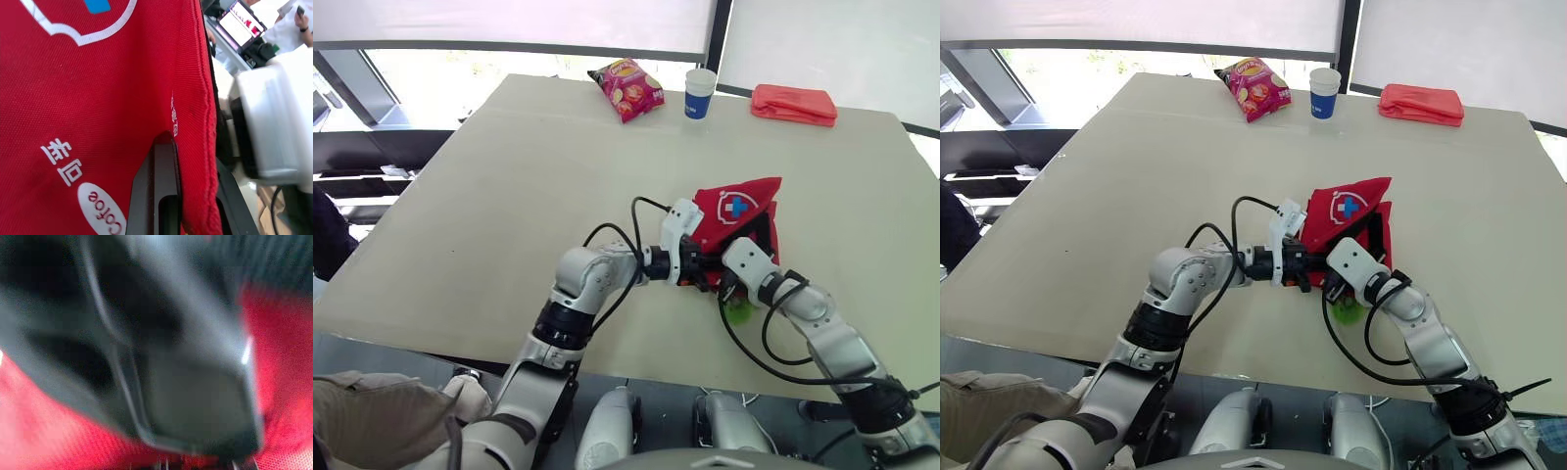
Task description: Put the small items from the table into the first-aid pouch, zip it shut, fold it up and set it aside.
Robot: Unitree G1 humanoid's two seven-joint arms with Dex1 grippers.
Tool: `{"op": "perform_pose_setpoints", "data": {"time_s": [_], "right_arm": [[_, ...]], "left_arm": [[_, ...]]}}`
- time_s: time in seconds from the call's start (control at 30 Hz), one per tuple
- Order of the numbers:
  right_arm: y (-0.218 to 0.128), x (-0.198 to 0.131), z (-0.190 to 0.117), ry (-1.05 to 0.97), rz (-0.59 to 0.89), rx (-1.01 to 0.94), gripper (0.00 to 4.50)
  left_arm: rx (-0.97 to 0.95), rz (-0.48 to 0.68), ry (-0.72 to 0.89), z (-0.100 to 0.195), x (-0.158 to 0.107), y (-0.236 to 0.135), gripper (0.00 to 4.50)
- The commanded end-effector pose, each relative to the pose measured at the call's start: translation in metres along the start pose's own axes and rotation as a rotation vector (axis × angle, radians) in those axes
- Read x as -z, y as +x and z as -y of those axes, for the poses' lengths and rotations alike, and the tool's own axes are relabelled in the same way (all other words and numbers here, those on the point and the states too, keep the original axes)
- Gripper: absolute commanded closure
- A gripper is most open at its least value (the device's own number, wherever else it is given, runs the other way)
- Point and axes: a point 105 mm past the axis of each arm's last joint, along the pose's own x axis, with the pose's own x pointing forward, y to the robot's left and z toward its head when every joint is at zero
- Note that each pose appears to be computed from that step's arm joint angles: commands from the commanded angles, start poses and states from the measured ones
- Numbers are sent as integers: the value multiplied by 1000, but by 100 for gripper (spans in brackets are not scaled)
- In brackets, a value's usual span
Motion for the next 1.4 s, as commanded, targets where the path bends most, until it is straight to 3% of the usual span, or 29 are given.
{"op": "perform_pose_setpoints", "data": {"time_s": [0.03, 0.17, 0.37, 0.4, 0.43, 0.5, 0.67, 0.83, 1.0, 1.13, 1.4], "right_arm": [[-24, -9, 10, 36, 18, 40, 449], [-68, -22, 0, 24, -13, -19, 449], [-102, -41, -4, 21, -28, -49, 449], [-108, -44, -2, 27, -30, -40, 450], [-113, -45, 1, 35, -29, -32, 450], [-122, -50, 12, 75, 0, 13, 450], [-132, -72, 48, 126, 98, 126, 450], [-112, -88, 75, 139, 138, 178, 450], [-64, -81, 92, 209, 126, 277, 450], [-43, -61, 86, 260, 100, 429, 450], [-34, -17, 64, 324, 65, 643, 450]], "left_arm": [[32, 3, 34, 3, -1, 12, 450], [55, 25, 36, 2, -3, 20, 450], [92, 29, 50, 5, -3, 28, 450], [97, 27, 57, 6, -3, 29, 417], [114, 20, 64, 8, -3, 29, 417], [137, 0, 80, 11, 0, 28, 352], [163, -85, 119, 10, 16, 25, 113], [157, -98, 158, 6, 16, 26, 113], [175, -111, 185, 6, 21, 25, 113], [194, -81, 212, 8, 17, 25, 113], [235, 54, 238, 14, -2, 6, 113]]}}
